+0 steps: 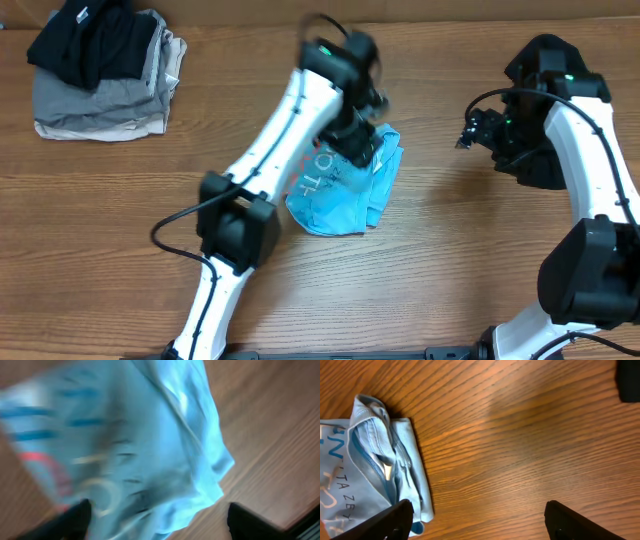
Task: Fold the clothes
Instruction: 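Grasp the folded light-blue shirt with the left gripper and lift it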
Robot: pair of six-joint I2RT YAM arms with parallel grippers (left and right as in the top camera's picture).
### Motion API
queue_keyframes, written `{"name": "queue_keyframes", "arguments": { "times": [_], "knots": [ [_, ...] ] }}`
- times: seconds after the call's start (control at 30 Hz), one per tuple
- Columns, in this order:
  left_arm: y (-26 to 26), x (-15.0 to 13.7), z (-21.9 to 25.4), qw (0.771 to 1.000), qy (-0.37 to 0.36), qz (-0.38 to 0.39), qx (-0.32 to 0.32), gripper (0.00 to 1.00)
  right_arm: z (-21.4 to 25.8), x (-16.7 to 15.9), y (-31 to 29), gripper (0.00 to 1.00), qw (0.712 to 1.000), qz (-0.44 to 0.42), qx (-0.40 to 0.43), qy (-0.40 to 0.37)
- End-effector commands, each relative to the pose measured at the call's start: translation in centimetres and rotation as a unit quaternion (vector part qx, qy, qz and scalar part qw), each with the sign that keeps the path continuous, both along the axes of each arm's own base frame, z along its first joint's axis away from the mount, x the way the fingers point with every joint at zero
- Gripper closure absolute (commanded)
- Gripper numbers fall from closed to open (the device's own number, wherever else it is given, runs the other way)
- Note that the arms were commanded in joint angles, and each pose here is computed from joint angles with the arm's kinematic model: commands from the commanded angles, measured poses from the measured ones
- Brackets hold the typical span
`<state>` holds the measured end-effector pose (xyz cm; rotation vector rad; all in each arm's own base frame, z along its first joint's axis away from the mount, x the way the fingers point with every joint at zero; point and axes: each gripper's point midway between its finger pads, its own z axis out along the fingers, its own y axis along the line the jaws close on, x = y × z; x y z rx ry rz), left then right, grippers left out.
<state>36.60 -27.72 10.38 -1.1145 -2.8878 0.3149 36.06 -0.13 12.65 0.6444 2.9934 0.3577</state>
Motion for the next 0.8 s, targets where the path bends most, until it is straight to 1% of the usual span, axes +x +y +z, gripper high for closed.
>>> {"name": "queue_keyframes", "arguments": {
  "times": [0.0,0.03,0.07,0.2,0.27,0.33,0.43,0.53,0.6,0.67,0.77],
  "knots": [
    [0.9,-1.7,-2.7,0.999,0.027,-0.021,0.032,0.69,1.0,0.4,0.4,0.14,0.999,0.025,0.006,-0.023],
    [1.1,-2.4,-3.8,0.998,0.040,-0.023,0.041,0.87,1.0,0.5,0.4,0.14,0.999,0.025,0.006,-0.024],
    [1.4,-2.9,-4.7,0.997,0.050,-0.021,0.047,0.96,1.0,0.6,0.4,0.15,0.999,0.025,0.006,-0.026],
    [2.8,-4.6,-7.4,0.994,0.085,-0.020,0.070,0.96,1.1,0.9,0.4,0.16,0.999,0.025,0.005,-0.032],
    [3.5,-4.9,-8.3,0.993,0.093,-0.016,0.077,0.96,1.1,0.9,0.4,0.17,0.999,0.025,0.005,-0.034],
    [4.5,-4.8,-9.3,0.992,0.089,-0.014,0.093,0.96,1.1,1.0,0.4,0.18,0.999,0.025,0.006,-0.035],
    [7.0,-3.6,-10.6,0.988,0.056,-0.014,0.147,0.96,1.1,1.0,0.4,0.18,0.999,0.025,0.006,-0.035],
    [10.1,-1.4,-11.5,0.977,0.005,-0.011,0.211,0.91,1.1,1.0,0.4,0.18,0.999,0.025,0.006,-0.035],
    [12.2,0.4,-11.7,0.968,-0.031,-0.002,0.249,0.84,1.1,1.0,0.4,0.17,0.999,0.025,0.006,-0.036],
    [13.6,2.0,-11.5,0.962,-0.058,0.012,0.266,0.69,1.1,1.1,0.4,0.18,0.999,0.025,0.006,-0.037],
    [15.2,4.5,-11.5,0.957,-0.094,0.041,0.270,0.60,1.1,1.2,0.4,0.18,0.999,0.025,0.006,-0.039]
  ]
}}
